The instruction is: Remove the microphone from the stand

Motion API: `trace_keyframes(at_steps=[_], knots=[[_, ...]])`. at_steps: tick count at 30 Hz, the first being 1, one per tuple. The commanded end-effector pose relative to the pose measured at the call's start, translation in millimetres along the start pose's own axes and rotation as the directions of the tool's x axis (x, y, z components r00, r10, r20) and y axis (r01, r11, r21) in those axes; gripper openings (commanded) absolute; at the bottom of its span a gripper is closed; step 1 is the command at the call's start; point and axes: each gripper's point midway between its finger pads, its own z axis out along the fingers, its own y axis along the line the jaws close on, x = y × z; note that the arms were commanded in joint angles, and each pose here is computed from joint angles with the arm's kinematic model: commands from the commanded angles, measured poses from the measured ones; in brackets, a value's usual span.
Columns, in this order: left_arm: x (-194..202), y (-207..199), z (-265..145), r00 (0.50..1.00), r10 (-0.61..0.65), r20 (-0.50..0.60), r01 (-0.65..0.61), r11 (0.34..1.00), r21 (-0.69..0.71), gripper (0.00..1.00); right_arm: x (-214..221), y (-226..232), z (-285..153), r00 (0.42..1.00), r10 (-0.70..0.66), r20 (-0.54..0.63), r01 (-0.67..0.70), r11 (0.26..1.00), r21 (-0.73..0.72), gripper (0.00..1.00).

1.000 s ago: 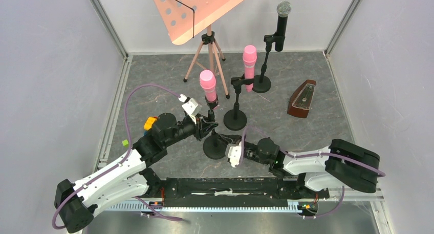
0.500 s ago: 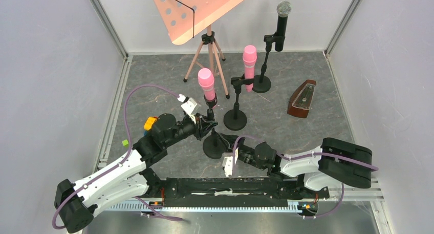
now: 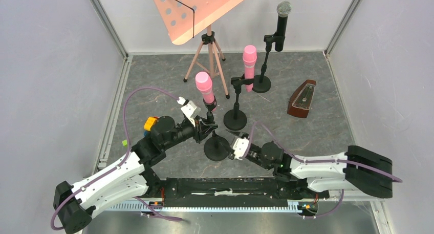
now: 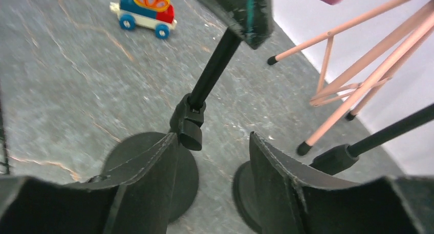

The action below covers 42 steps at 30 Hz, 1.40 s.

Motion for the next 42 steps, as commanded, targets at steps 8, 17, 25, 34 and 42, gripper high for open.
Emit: trace_keyframes(at_steps=[8,17,25,34,42], knots=[[12,-8,-3,0.998,0.009,-0.06,-0.006,0.999,0.041,0.02,-19,-2,-20,0.734,0.678,0.043,-0.679,0.729,0.089,0.71],[14,-10,-2,0.997,-0.003,-0.079,0.007,0.999,0.045,0.02,-21,-30,-9,0.179,0.977,0.113,-0.98,0.167,0.11,0.57],[21,-3,-3,0.993,-0.019,-0.112,0.019,1.0,-0.001,0.02,-51,-24,-3,-0.236,0.971,0.035,-0.965,-0.23,-0.125,0.54],[20,-4,-4,0.994,-0.01,-0.113,0.011,1.0,0.005,0.02,-23,-3,9,-0.383,0.924,-0.023,-0.924,-0.383,-0.014,0.58],[19,-4,-5,0.994,-0.008,-0.108,0.009,1.0,0.006,0.02,38,-12,-14,-0.315,0.935,0.163,-0.9,-0.349,0.262,0.61]])
